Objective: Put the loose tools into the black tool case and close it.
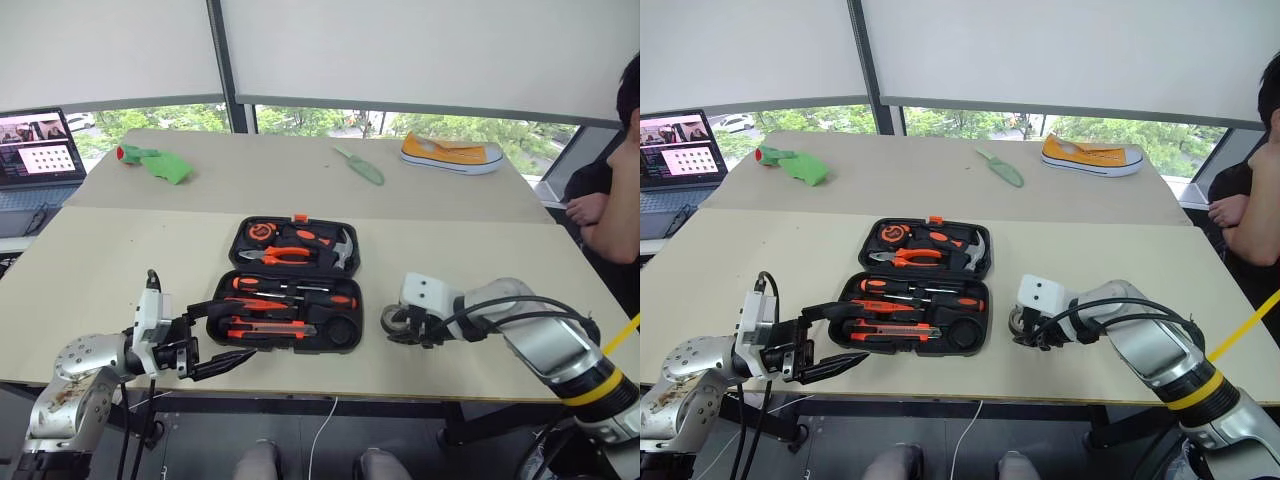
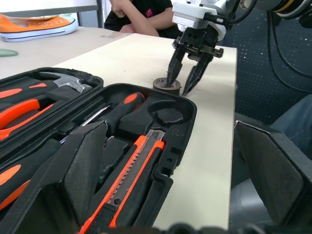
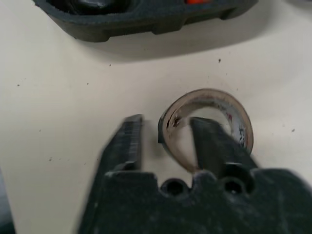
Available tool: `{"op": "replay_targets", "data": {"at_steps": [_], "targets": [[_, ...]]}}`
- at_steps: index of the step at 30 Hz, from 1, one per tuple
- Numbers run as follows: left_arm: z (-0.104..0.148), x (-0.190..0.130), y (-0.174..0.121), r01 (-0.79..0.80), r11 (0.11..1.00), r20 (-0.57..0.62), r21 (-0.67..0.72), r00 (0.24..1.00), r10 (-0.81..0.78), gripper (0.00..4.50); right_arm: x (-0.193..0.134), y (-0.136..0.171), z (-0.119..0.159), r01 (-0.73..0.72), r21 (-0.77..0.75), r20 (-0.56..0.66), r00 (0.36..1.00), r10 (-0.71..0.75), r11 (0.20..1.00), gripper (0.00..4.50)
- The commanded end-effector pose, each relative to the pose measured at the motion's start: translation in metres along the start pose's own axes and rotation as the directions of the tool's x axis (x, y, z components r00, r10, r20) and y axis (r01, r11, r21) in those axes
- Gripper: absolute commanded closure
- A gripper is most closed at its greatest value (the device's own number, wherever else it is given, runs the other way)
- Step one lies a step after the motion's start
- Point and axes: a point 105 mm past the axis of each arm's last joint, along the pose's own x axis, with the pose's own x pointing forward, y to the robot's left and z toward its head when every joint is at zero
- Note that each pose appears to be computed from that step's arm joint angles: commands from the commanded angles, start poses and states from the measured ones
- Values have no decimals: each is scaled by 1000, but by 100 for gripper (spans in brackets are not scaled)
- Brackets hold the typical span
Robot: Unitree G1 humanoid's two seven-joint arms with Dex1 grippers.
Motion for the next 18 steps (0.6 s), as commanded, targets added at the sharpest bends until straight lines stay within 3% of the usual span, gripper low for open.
{"op": "replay_targets", "data": {"at_steps": [1,2,4,9,14,18], "targets": [[10,-1,-1,-11,998,11,58,1000,11,0,-9,-8,5,4,-32,12,1000,-4,999,416],[10,-1,-1,-15,998,13,59,1000,14,0,-9,-7,5,-17,-30,17,1000,17,999,447],[10,-1,-1,-25,998,21,61,999,24,0,-11,-8,10,-39,-37,49,998,41,999,447],[8,-3,-4,-49,998,28,50,998,48,0,-22,13,82,-230,-39,356,906,228,972,447],[5,-5,-5,-61,997,17,45,998,60,0,-10,41,104,-358,-99,357,858,369,928,447],[3,-6,-7,-59,997,4,46,998,59,0,13,45,92,-351,-63,276,893,354,934,447]]}}
